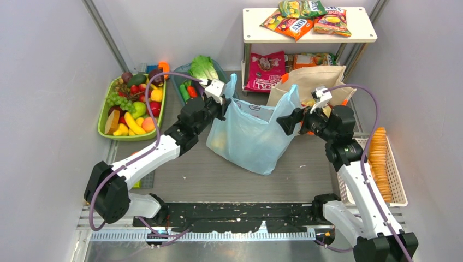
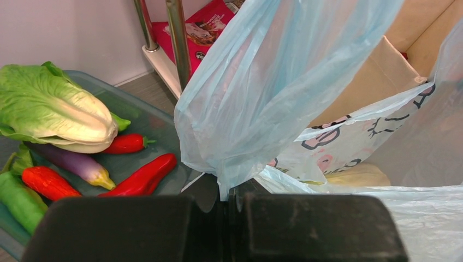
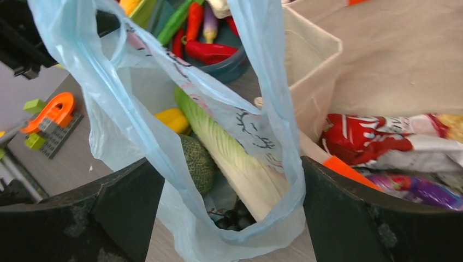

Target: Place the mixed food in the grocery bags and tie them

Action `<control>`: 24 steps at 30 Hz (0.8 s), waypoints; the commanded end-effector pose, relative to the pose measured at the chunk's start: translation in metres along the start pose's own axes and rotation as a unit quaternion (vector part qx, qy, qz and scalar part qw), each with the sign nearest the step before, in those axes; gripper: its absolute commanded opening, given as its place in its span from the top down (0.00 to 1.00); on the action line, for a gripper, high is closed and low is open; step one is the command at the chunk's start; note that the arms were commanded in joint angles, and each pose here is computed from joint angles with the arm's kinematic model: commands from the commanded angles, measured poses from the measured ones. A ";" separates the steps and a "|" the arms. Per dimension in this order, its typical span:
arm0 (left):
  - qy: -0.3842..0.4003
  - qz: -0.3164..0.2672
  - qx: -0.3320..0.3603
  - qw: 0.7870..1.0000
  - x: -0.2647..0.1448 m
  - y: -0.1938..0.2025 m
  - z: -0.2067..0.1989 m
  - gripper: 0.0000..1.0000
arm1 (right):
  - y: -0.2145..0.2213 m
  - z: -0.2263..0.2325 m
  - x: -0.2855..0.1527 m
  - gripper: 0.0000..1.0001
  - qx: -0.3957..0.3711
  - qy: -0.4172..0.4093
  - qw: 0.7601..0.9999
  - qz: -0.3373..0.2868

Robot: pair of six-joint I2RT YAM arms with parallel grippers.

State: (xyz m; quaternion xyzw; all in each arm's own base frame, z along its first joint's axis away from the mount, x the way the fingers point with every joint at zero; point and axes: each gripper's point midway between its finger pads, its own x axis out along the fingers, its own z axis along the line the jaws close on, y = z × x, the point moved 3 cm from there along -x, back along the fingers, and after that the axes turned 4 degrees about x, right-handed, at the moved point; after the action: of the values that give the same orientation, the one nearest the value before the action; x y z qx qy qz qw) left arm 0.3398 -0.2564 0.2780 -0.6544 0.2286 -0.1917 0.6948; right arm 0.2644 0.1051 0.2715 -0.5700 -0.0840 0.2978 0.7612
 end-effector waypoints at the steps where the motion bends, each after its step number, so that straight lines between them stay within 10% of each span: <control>1: -0.009 -0.070 0.013 0.997 -0.003 -0.038 0.009 1.00 | -0.011 0.022 0.007 0.02 -0.016 -0.088 0.996 -0.022; 10: 0.005 -0.067 0.031 0.997 -0.010 -0.041 0.008 1.00 | -0.022 0.035 -0.001 0.89 -0.024 -0.106 0.993 -0.036; 17: -0.006 -0.067 0.040 0.997 -0.032 -0.042 0.004 1.00 | -0.030 0.061 -0.012 0.95 -0.008 -0.109 0.994 -0.023; 24: -0.010 -0.030 0.196 0.980 -0.059 -0.032 -0.008 1.00 | -0.033 0.066 -0.019 0.95 0.065 -0.064 0.995 0.040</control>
State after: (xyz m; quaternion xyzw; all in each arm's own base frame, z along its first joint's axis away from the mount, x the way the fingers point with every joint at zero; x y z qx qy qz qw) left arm 0.2996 -0.2429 0.2940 -0.5877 0.2109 -0.2259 0.7478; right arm 0.2322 0.1460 0.3099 -0.5200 -0.1257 0.3759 0.7567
